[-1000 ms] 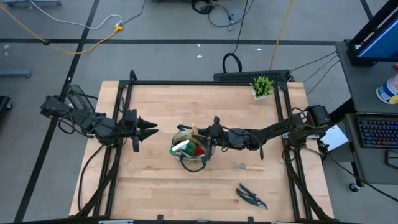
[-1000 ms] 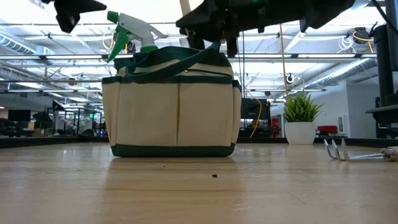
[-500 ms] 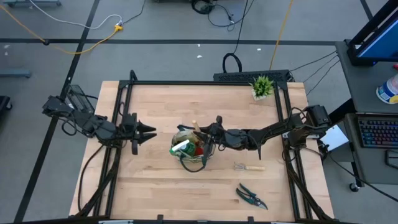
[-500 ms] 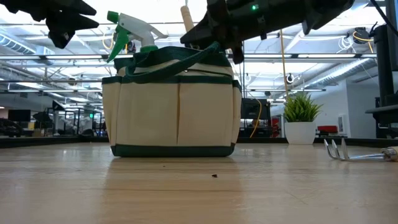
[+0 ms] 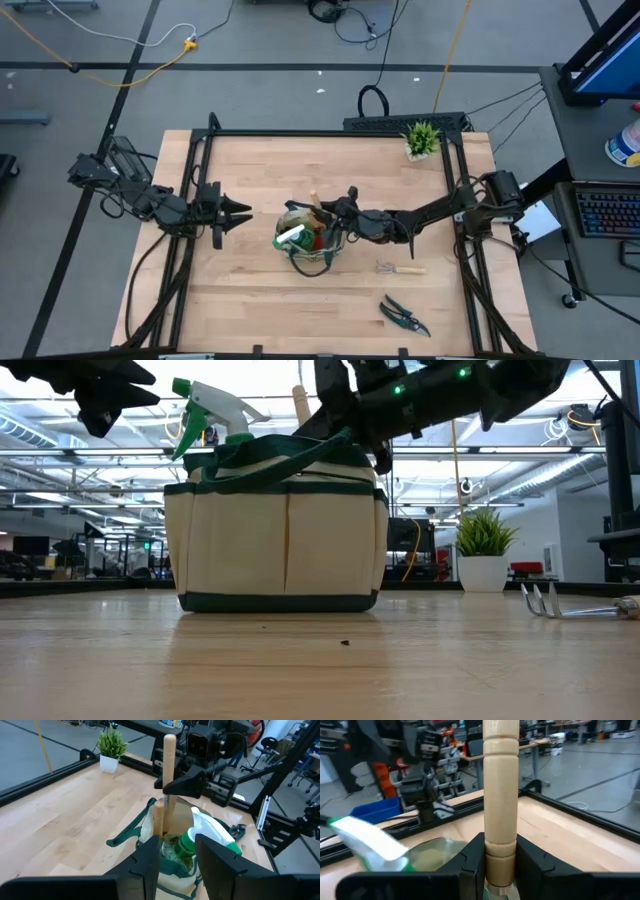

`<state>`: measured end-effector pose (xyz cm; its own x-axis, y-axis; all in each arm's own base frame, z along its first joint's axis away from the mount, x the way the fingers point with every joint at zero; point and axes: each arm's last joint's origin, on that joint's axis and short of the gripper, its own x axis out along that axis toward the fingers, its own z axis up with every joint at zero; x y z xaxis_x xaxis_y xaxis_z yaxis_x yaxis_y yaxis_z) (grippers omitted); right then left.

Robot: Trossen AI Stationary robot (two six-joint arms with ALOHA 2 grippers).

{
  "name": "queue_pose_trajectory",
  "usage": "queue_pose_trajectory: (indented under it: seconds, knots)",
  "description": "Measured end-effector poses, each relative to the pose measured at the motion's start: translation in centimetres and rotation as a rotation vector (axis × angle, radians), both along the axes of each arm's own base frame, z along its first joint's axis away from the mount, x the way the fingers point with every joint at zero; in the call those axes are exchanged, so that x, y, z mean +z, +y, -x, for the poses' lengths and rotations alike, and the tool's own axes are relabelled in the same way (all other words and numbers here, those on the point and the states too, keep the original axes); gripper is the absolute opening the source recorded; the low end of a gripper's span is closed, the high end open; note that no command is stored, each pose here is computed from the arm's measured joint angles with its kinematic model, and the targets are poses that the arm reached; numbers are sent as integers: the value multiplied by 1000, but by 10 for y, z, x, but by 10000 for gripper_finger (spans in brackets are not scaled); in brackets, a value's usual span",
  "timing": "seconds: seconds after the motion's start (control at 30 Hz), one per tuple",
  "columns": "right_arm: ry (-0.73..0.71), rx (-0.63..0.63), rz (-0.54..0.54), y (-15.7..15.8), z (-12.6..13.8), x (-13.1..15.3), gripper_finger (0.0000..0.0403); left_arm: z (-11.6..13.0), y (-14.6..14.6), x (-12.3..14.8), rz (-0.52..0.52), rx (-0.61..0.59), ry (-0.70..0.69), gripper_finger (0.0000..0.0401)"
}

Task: Pick & Place Garden tools in Gardening bag
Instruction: Put the brown trowel into the white gardening bag, then put the brown hand rake into the white gardening bag

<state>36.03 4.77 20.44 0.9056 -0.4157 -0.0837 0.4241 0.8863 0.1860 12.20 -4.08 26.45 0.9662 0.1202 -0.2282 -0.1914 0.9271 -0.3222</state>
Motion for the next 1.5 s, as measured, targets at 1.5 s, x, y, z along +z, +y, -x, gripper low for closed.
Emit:
queue_pose_trajectory:
  seconds: [1.5]
  knots:
    - [32, -11, 61, 1, 0, -1, 114, 0, 0, 0, -4, -7, 2, 129]
